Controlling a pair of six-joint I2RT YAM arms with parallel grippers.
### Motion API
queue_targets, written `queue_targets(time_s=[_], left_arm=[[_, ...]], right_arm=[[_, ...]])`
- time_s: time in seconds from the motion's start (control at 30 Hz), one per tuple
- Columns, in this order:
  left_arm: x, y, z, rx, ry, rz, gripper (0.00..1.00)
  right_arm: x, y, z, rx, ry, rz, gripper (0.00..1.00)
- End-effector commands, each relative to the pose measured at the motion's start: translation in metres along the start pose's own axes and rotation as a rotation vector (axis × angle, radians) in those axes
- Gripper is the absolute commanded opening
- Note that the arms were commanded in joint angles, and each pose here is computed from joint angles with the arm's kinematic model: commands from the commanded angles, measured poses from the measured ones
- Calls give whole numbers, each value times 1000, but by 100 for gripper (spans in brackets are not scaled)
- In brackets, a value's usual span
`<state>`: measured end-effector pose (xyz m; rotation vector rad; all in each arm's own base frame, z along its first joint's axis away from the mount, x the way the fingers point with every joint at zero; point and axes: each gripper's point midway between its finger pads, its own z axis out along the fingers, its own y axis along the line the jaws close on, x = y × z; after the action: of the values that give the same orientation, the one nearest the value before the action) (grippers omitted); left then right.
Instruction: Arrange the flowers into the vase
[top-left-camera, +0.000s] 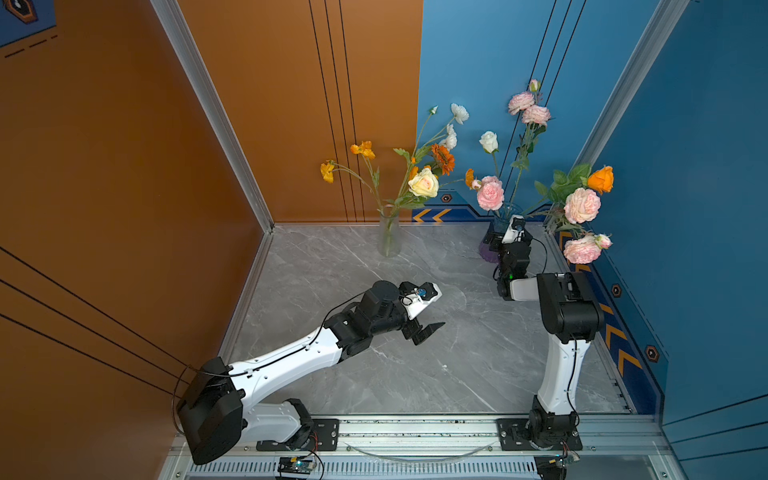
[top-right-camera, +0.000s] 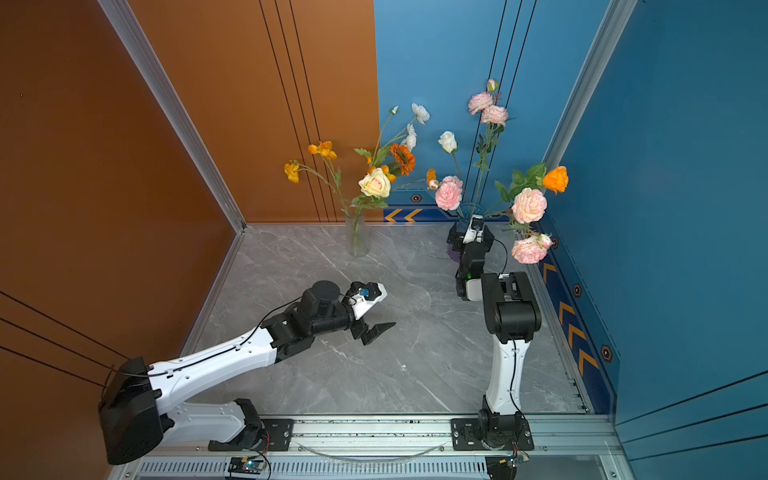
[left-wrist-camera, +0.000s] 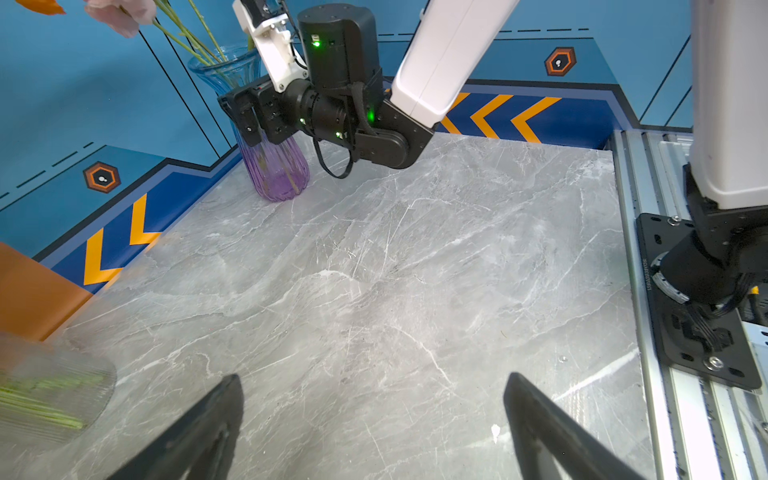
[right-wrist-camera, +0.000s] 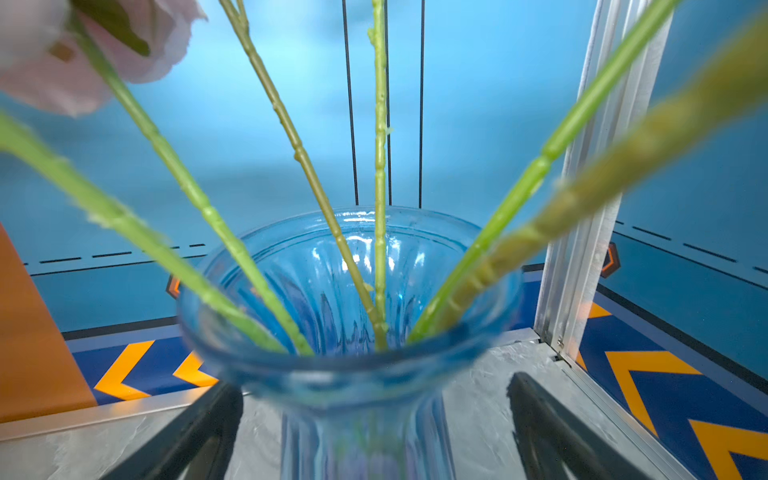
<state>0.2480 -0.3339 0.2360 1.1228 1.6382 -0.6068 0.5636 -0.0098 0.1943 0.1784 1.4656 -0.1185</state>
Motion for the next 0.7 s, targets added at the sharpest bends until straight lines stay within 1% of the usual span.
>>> queue_targets(time_s=[0.0, 0.17, 0.23, 0.27, 0.33, 0.4, 0.5, 0.6, 0.67], left_arm=[[-6, 4, -9, -17, -36, -11, 98], [-2, 20, -25, -107, -41, -27, 98], [3, 35, -35, -193, -30, -41, 98], [7, 47, -41, -260, -15, -48, 98], [21, 86, -63, -496, 47, -75, 98], [38, 120, -91, -701, 107, -110, 98], [69, 160, -134, -938, 168, -198, 98], [98, 188, -184, -1184, 181, -274, 98], [118, 198, -208, -1299, 152, -280, 98]], right_arm=[[-34, -6, -20, 32, -78, 35, 100], [-23, -5, -55, 27, -46, 45, 100], [-18, -1, -72, 8, -21, 36, 100], [-16, 2, -80, -1, -10, 33, 100], [-12, 9, -101, -32, 27, 20, 100], [-6, 17, -122, -65, 73, 12, 100], [-1, 39, -156, -143, 162, -16, 100], [5, 54, -194, -193, 284, -22, 100], [8, 54, -220, -211, 366, -20, 100]])
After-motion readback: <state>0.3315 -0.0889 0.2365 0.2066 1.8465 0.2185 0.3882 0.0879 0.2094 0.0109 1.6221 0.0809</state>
